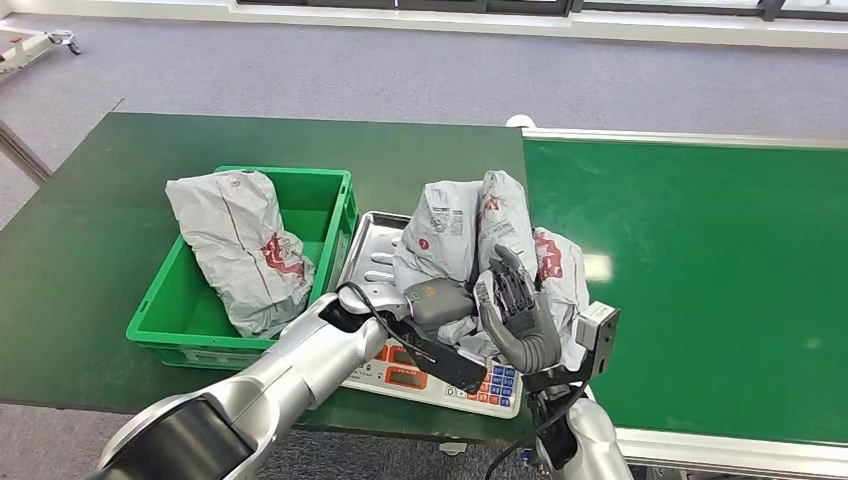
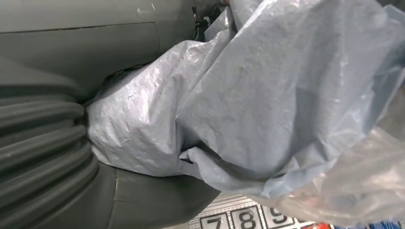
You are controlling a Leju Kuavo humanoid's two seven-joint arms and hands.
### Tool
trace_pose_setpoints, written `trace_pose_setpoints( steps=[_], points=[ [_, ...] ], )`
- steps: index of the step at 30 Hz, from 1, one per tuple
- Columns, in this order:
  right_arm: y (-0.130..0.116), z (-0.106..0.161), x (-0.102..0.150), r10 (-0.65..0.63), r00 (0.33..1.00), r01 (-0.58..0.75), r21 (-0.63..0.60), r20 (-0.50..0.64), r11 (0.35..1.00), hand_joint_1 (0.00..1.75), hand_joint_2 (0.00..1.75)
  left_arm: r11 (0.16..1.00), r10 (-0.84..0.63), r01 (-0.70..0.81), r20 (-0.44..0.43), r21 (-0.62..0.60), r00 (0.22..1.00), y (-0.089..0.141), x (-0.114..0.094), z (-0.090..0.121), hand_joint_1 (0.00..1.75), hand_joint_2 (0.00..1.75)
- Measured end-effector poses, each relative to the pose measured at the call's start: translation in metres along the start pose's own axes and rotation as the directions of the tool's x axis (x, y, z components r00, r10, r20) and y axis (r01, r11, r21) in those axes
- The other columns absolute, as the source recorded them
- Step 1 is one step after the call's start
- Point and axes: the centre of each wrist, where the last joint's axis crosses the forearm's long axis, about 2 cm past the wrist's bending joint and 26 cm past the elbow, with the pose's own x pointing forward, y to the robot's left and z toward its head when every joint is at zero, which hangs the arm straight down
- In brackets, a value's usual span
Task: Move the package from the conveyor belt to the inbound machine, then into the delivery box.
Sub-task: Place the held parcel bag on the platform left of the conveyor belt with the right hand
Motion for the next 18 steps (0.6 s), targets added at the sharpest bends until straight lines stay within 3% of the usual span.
trace_pose_setpoints(
  steps=[4, 8, 14, 18],
  points=[
    [-0.001, 0.001, 0.001, 0.004, 1.000, -0.004, 0.003, -0.002, 1.000, 0.00, 1.75, 0.997, -0.020, 0.019, 0.025, 0.072, 0.999, 0.007, 0.000, 0.001, 1.75, 1.75],
    [-0.003, 0.000, 0.003, -0.004, 1.000, 0.004, 0.004, 0.007, 1.000, 0.00, 1.75, 0.987, -0.049, 0.034, 0.088, 0.157, 0.995, 0.029, 0.004, 0.005, 1.75, 1.75],
    [-0.009, 0.009, 0.005, -0.023, 1.000, 0.023, -0.028, 0.002, 0.999, 0.00, 1.75, 0.937, -0.140, 0.086, 0.139, 0.338, 0.980, 0.072, 0.019, 0.033, 1.75, 1.75],
    [-0.008, 0.021, 0.004, -0.033, 0.999, 0.032, -0.054, -0.014, 0.998, 0.00, 1.75, 0.905, -0.211, 0.130, 0.163, 0.405, 0.964, 0.085, 0.031, 0.047, 1.75, 1.75]
  ],
)
